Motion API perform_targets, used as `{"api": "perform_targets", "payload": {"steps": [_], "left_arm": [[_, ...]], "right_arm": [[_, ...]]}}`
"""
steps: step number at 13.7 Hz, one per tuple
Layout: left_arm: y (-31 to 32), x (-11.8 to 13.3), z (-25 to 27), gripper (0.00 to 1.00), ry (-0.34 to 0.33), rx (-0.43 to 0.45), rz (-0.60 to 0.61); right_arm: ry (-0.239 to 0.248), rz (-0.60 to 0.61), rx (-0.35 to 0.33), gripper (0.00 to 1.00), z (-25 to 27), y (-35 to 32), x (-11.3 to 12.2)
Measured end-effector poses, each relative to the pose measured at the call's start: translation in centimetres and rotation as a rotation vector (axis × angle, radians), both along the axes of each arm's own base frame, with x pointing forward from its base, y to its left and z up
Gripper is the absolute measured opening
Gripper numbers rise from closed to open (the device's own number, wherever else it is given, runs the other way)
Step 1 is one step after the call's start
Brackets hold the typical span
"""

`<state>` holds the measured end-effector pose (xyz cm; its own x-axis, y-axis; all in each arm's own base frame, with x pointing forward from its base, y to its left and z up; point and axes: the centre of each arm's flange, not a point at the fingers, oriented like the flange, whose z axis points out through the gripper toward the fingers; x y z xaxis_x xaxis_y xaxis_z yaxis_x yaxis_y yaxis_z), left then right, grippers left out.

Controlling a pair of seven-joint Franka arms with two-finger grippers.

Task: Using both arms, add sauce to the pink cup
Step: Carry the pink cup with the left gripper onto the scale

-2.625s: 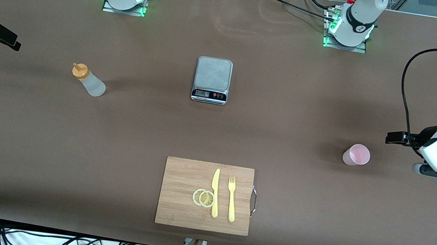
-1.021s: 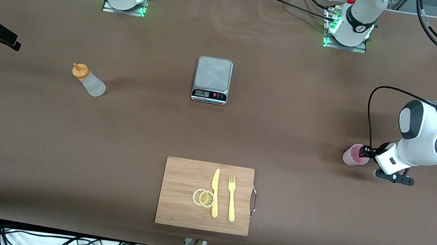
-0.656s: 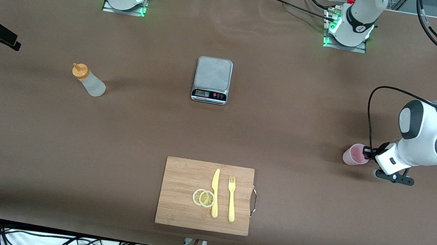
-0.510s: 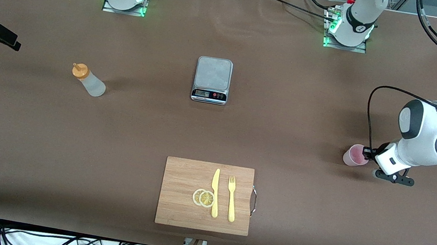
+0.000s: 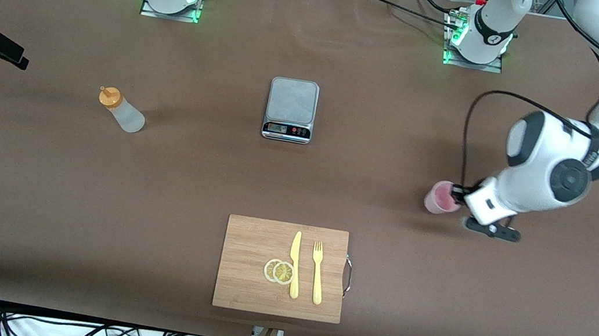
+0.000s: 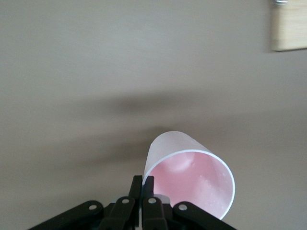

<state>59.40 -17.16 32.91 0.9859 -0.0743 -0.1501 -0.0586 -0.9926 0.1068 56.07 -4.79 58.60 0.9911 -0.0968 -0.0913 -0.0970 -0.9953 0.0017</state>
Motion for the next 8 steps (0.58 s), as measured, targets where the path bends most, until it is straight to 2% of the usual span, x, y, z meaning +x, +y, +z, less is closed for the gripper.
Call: {"api": "perform_targets", "payload": {"steps": [3, 8], "left_arm": [[-10.0, -4.0, 0.6, 0.03, 0.030, 0.007, 0.036], [-24.1, -13.3, 0.0, 0.03, 0.042, 0.044, 0.039]], "right_arm": [[0.000, 0.000, 0.000, 1.00, 0.0, 0.0, 0.0], [0.001, 0.000, 0.000, 1.00, 0.0, 0.0, 0.0]]}}
